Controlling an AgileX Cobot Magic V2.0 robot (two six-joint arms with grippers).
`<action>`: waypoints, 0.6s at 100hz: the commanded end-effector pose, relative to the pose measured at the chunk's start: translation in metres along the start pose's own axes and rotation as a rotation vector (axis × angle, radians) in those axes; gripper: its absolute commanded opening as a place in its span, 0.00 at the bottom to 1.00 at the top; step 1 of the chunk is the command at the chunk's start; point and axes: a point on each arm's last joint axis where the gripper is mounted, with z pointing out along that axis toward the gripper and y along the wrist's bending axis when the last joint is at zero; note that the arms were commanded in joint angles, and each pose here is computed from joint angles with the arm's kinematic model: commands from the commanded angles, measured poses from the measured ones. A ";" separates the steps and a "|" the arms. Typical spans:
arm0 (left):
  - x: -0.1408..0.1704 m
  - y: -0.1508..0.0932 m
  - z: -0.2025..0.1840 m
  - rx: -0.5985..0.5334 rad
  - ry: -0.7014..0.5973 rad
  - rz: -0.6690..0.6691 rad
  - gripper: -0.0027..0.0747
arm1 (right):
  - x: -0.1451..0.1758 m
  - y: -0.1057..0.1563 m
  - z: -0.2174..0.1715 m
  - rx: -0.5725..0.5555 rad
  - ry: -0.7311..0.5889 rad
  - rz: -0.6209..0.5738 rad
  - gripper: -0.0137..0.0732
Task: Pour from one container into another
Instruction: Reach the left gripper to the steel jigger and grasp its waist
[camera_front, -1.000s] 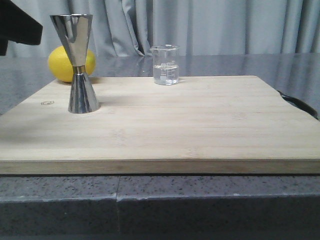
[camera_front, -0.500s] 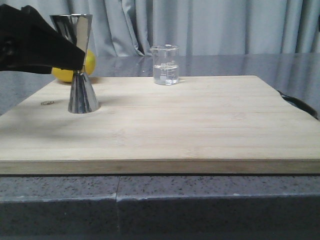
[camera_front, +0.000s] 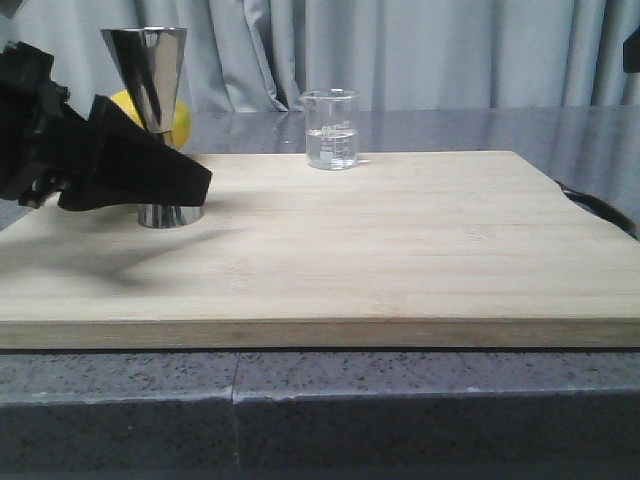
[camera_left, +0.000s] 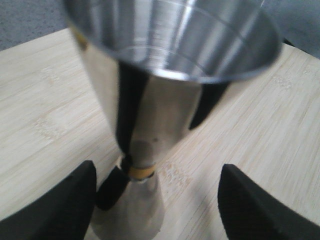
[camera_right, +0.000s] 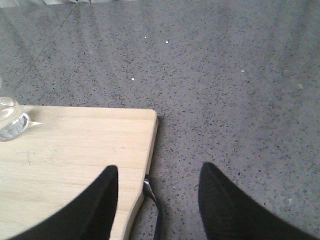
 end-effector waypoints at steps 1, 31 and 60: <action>-0.020 -0.008 -0.001 0.069 -0.114 0.035 0.57 | -0.022 0.001 -0.005 -0.007 -0.133 -0.012 0.54; -0.021 -0.008 -0.001 0.072 -0.121 0.099 0.56 | -0.022 0.001 -0.005 -0.007 -0.133 -0.012 0.54; -0.038 -0.005 -0.001 0.061 -0.160 0.146 0.56 | -0.022 0.001 -0.005 -0.007 -0.135 -0.012 0.54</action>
